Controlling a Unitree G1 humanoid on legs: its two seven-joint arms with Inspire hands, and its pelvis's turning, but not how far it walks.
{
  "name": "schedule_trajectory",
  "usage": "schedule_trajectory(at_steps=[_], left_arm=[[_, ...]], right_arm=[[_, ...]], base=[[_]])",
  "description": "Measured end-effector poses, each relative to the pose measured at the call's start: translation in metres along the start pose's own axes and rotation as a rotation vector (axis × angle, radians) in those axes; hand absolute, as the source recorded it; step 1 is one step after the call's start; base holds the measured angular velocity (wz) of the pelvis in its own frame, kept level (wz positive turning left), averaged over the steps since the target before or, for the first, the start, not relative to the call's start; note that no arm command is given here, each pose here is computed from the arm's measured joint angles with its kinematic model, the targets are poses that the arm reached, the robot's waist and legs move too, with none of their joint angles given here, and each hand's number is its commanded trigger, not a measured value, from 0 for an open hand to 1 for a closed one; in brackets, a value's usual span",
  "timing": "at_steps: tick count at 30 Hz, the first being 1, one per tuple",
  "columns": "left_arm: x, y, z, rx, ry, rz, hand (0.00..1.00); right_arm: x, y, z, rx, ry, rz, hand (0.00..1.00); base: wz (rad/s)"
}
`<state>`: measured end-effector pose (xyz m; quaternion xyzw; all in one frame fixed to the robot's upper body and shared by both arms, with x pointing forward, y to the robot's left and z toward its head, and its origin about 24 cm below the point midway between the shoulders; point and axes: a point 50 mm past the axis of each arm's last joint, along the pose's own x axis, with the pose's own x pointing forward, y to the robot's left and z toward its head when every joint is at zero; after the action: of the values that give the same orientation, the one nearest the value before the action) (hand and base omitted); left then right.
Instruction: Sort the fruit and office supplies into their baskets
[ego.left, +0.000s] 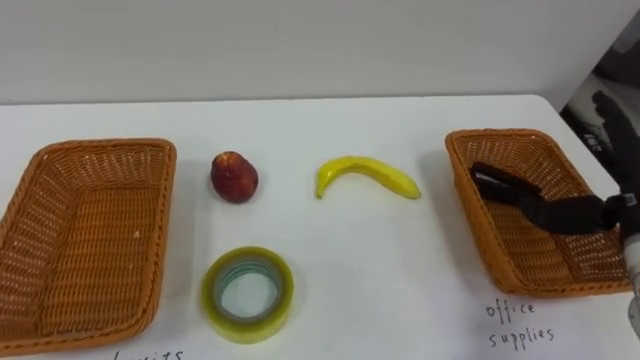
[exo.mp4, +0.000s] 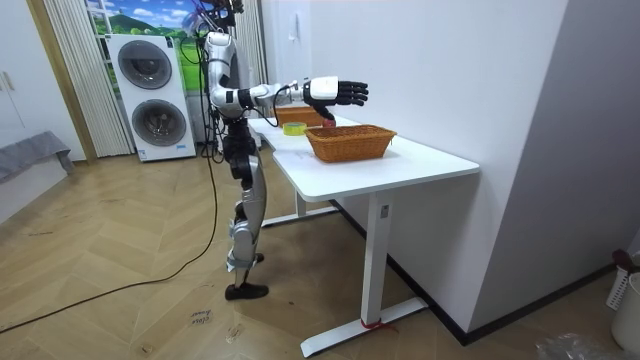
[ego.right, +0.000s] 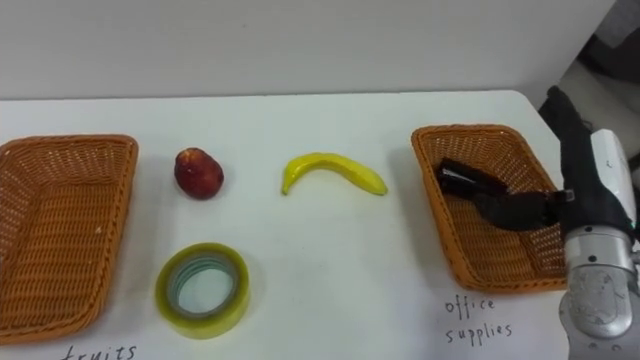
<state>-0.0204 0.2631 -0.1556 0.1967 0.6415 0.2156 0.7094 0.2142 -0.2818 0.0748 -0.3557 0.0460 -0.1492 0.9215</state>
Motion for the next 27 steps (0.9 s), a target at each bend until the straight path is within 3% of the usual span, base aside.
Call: schedule_trajectory(at_steps=[14, 23, 27], left_arm=[[0.000, 0.000, 0.000, -0.001, 0.001, 0.000, 0.00], [0.000, -0.001, 0.004, 0.014, -0.023, -0.002, 0.00], [0.000, -0.003, 0.008, 0.039, -0.039, -0.008, 0.00]], right_arm=[[0.002, 0.002, 0.008, 0.012, -0.031, 0.003, 0.00], [0.000, -0.003, 0.053, 0.146, -0.226, 0.001, 0.00], [-0.002, 0.007, 0.075, 0.250, -0.322, 0.086, 0.00]], base=[[0.00], [0.00], [0.05]])
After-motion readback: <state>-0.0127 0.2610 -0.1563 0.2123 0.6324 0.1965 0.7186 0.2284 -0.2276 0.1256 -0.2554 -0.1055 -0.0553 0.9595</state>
